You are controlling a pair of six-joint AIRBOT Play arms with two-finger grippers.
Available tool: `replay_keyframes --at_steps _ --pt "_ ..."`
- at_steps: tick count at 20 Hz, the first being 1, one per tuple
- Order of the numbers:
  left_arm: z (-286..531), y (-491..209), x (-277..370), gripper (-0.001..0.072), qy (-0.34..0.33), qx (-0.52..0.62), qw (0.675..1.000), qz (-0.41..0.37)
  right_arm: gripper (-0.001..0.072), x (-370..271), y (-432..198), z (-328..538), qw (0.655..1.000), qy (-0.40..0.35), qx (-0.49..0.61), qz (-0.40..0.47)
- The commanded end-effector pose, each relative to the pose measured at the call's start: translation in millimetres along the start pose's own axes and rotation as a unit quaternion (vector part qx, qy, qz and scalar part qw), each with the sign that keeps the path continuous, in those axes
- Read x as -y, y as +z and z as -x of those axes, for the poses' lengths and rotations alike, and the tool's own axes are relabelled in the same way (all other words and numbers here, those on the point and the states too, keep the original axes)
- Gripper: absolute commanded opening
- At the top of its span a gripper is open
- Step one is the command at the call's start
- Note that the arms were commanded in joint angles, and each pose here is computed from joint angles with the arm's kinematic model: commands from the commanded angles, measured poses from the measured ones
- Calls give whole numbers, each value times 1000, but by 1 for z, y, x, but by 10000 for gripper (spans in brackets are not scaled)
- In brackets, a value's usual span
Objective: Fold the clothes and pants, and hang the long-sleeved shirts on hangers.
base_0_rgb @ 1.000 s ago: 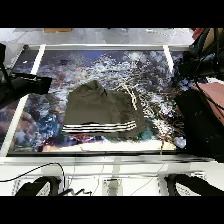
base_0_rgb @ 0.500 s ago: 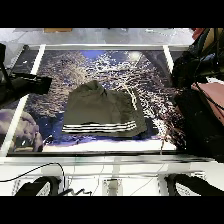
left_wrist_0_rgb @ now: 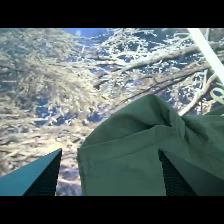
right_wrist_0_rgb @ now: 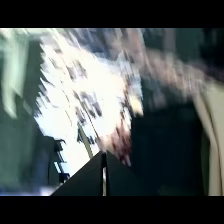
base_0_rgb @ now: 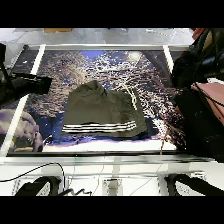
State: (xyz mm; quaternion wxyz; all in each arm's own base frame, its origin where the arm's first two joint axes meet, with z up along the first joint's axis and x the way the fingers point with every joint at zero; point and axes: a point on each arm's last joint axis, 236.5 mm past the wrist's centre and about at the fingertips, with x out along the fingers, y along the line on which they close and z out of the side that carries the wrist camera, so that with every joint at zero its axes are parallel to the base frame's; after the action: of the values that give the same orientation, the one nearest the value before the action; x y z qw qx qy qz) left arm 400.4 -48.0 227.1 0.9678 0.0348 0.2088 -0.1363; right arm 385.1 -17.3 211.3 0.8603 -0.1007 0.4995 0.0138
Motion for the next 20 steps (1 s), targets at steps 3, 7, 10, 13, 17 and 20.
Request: replay_keyframes --at_steps 3,7,10,13,17,20 --pt "0 0 0 696 0 0 1000 0 28 -61 -100 -70 939 309 -130 -83" --pt "0 2 3 696 -7 4 1000 10 557 -94 -141 -142 905 345 -139 -206" --pt "0 6 7 697 -15 12 1000 21 554 -116 -179 -188 903 319 -160 -238" --pt "1 19 -1 697 1 40 999 22 553 -147 -208 -210 885 334 -220 -239" --pt "0 24 -4 694 6 51 998 25 551 -185 -207 -234 852 370 -245 -278" --pt "-16 6 -38 618 44 25 998 30 550 -193 -208 -245 844 382 -244 -286"
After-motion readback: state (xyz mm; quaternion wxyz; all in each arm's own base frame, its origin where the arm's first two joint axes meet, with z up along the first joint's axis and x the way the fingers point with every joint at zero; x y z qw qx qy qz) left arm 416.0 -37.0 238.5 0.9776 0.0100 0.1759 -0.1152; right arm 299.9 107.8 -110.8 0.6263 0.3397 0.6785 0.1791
